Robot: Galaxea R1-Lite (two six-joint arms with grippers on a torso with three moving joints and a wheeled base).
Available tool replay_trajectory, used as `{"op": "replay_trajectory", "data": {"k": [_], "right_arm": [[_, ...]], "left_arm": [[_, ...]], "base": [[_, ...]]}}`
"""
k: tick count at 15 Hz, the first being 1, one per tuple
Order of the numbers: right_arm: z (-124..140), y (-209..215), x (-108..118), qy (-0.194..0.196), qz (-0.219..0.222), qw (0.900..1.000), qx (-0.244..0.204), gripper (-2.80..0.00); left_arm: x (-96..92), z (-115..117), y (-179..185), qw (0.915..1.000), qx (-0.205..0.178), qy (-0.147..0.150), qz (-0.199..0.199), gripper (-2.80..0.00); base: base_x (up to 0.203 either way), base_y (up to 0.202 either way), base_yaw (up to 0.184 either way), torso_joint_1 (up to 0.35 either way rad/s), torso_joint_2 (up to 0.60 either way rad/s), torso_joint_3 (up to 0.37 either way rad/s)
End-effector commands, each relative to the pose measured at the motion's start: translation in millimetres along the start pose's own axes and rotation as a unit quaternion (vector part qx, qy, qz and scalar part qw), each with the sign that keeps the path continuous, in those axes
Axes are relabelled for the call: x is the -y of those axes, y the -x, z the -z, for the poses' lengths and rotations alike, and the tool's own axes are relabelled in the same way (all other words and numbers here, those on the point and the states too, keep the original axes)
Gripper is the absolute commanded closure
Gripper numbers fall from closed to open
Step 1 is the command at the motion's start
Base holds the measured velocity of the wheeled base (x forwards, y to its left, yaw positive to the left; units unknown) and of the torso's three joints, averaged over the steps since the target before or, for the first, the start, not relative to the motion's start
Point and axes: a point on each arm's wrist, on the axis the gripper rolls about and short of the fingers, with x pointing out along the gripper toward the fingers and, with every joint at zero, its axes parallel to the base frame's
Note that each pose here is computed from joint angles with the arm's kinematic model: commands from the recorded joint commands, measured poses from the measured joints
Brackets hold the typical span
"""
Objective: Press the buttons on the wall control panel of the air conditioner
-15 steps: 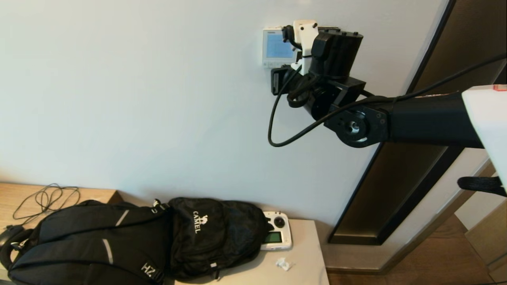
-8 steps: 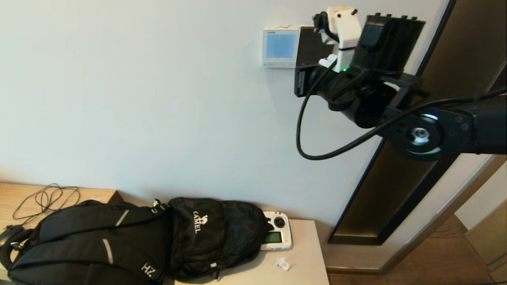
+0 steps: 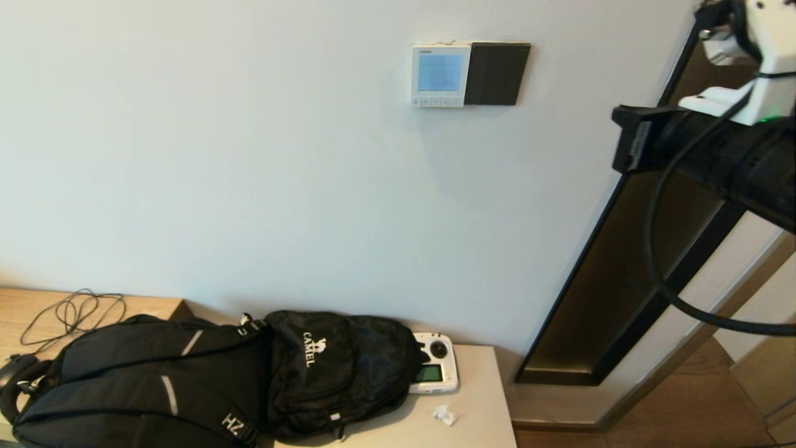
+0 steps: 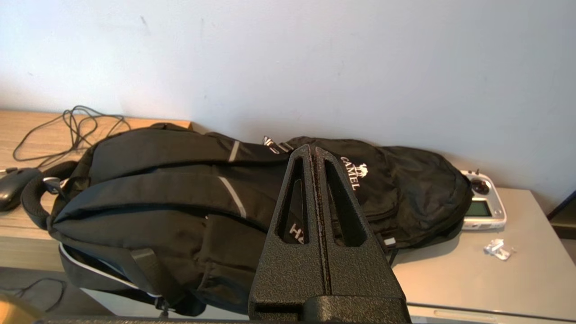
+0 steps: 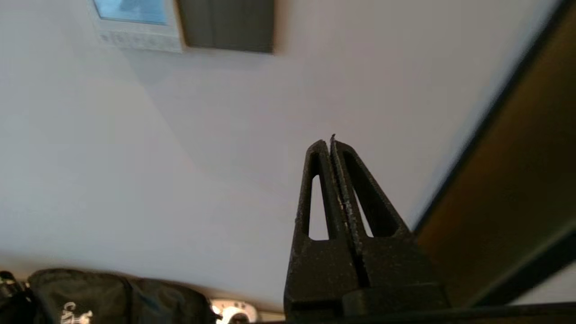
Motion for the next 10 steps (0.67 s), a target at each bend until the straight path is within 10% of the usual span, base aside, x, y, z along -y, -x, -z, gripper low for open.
{"op": "replay_trajectory", "data": {"k": [1,10], "right_arm": [[-9.7,38.1,23.9,-0.009,0.022,0.999,0.025,0.00],[44.4,127.6,75.7,0.018,0.070,0.997,-0.039,0.00]], "left_arm": [[0.0,0.0,0.0,1.0000,0.000,0.000,-0.001,0.00],[0.0,0.0,0.1,1.0000,0.001,0.000,-0.001,0.00]], "base": [[0.000,0.000,0.000,0.000,0.00,0.000],[0.000,0.000,0.000,0.000,0.00,0.000]]}}
